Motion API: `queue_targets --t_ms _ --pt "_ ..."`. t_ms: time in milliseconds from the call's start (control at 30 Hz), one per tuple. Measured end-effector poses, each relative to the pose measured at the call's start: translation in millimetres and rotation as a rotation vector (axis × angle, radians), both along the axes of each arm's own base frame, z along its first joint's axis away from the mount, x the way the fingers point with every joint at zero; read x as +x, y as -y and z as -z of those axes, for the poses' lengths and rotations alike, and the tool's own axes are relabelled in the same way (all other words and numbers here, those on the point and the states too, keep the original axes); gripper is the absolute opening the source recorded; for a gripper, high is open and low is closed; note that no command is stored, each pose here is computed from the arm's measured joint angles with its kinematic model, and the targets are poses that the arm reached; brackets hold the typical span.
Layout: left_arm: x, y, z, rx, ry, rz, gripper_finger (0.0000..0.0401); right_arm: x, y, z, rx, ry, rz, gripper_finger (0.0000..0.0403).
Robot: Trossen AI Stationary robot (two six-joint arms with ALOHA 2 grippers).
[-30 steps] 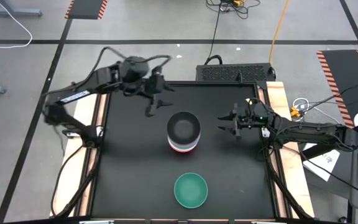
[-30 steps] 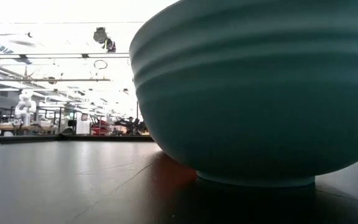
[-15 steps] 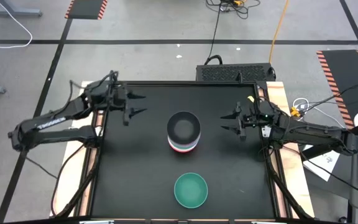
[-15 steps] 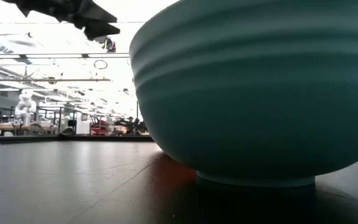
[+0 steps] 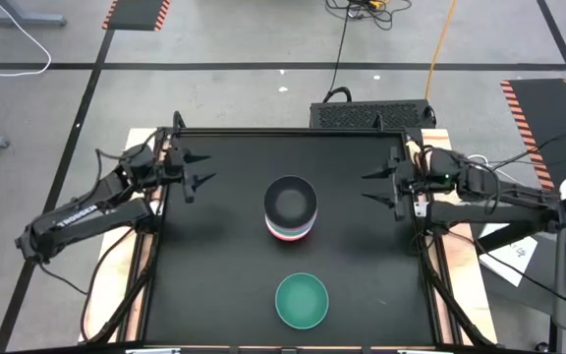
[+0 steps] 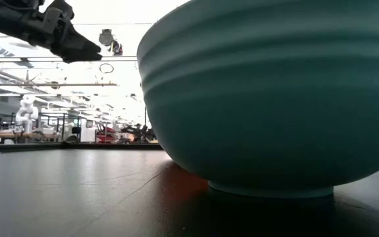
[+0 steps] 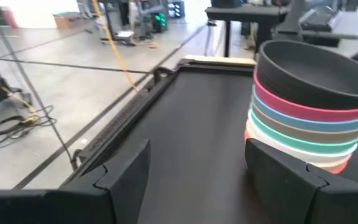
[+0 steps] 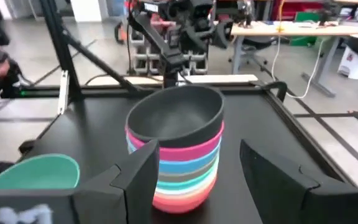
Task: Nest bowls inside each other
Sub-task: Stack the dark green bowl on the black bowl
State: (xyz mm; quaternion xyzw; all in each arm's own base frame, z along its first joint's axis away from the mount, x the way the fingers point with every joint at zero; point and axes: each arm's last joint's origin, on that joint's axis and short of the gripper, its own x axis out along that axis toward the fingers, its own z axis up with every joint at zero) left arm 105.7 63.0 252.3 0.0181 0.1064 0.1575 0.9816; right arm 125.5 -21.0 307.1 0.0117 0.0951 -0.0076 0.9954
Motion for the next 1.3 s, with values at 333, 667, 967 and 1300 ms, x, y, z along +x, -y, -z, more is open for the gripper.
queue_targets --t_ms 333,667,967,1300 --pt "-22 5 -4 0.020 0.110 -0.076 0.0266 -11 -26 5 -0.014 -0.034 -0.082 0.0215" --pt "-21 3 -4 0.011 0.112 -0.086 0.0266 -1 -57 42 0.242 -0.180 -0.290 0.0215" --pt "-19 3 -4 0.007 0.114 -0.058 0.0266 36 -96 54 0.227 -0.098 -0.441 0.0215" --pt "-19 3 -4 0.007 0.116 -0.053 0.0266 50 -139 77 0.303 -0.170 -0.396 0.0215"
